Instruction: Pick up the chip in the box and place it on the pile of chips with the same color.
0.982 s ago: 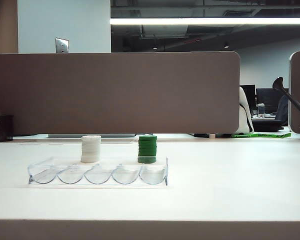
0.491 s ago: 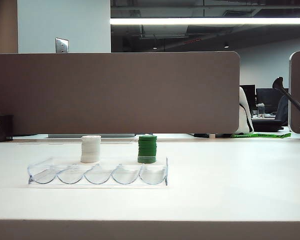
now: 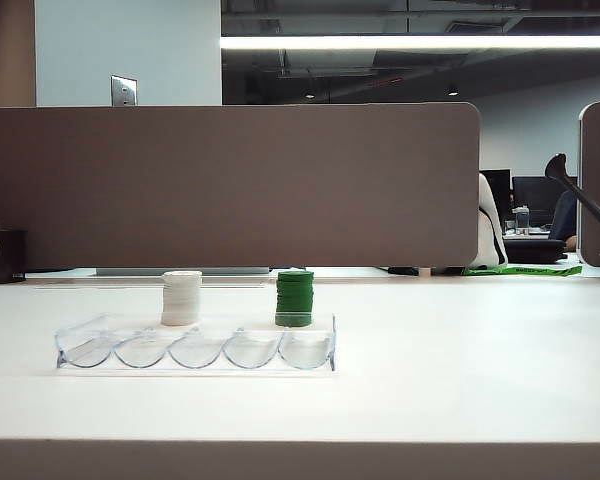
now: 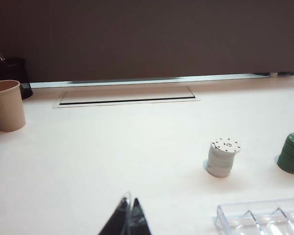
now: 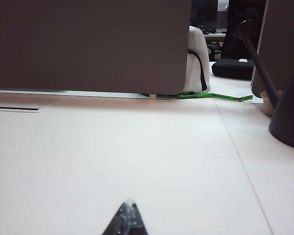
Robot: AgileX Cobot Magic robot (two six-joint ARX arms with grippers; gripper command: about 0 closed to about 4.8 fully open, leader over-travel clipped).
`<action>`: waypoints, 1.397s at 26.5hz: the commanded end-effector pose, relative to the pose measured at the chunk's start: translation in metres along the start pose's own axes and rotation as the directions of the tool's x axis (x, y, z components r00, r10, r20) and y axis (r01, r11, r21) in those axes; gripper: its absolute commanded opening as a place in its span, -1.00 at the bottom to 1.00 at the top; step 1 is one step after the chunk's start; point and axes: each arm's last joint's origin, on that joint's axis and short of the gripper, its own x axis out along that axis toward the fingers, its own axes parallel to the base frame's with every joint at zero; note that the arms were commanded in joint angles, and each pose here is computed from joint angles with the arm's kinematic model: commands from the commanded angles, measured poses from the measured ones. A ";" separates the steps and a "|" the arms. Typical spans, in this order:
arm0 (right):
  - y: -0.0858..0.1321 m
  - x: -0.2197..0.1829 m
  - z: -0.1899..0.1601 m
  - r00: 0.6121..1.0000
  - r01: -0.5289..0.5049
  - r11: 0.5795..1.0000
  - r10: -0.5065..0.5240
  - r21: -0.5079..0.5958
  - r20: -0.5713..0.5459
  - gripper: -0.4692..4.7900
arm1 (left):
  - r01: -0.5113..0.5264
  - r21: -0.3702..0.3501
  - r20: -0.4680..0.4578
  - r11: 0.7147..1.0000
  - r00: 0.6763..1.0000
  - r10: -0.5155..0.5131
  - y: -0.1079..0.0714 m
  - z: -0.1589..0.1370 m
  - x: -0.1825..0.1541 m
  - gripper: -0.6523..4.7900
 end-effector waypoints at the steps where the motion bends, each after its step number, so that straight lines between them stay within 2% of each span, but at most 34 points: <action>1: -0.001 0.000 -0.003 0.998 0.048 0.999 -0.048 0.002 -0.033 -0.84 | -0.034 -0.023 0.020 0.999 0.999 0.034 0.001 -0.001 0.001 -0.78; 3: -0.001 0.000 -0.004 0.998 0.048 0.999 -0.048 0.002 -0.040 -0.84 | -0.049 -0.027 0.026 0.998 0.998 0.050 0.001 -0.004 0.002 -0.78; 8: -0.001 0.000 -0.004 0.998 0.045 0.999 -0.045 0.002 -0.040 -0.84 | -0.070 -0.088 0.019 0.994 0.997 0.072 0.002 -0.015 0.005 -0.78; 15: -0.001 0.000 -0.004 0.998 0.044 0.999 -0.044 0.002 -0.041 -0.84 | -0.095 -0.091 -0.012 0.991 0.995 0.094 0.002 -0.019 0.005 -0.78; 19: -0.001 0.000 -0.004 0.998 0.041 0.999 -0.041 0.002 -0.041 -0.84 | -0.099 -0.089 -0.099 0.991 0.991 0.090 0.002 -0.027 0.004 -0.78; 22: -0.001 0.000 -0.004 0.999 0.036 0.999 -0.036 0.003 -0.041 -0.84 | -0.095 -0.050 -0.158 0.994 0.984 0.087 0.002 -0.033 0.004 -0.78; 27: -0.001 0.000 -0.004 0.999 0.036 0.999 -0.036 0.003 -0.041 -0.84 | -0.090 -0.001 -0.123 0.996 0.988 0.089 0.002 -0.030 0.004 -0.78; 32: -0.001 0.000 -0.004 0.999 0.035 0.999 -0.035 0.003 -0.041 -0.84 | -0.092 0.004 -0.059 0.996 0.994 0.092 0.002 -0.024 0.005 -0.78; 37: -0.001 0.000 -0.004 0.999 0.037 0.999 -0.036 0.021 -0.040 -0.84 | -0.093 0.003 -0.039 0.996 0.995 0.093 0.002 -0.022 0.005 -0.78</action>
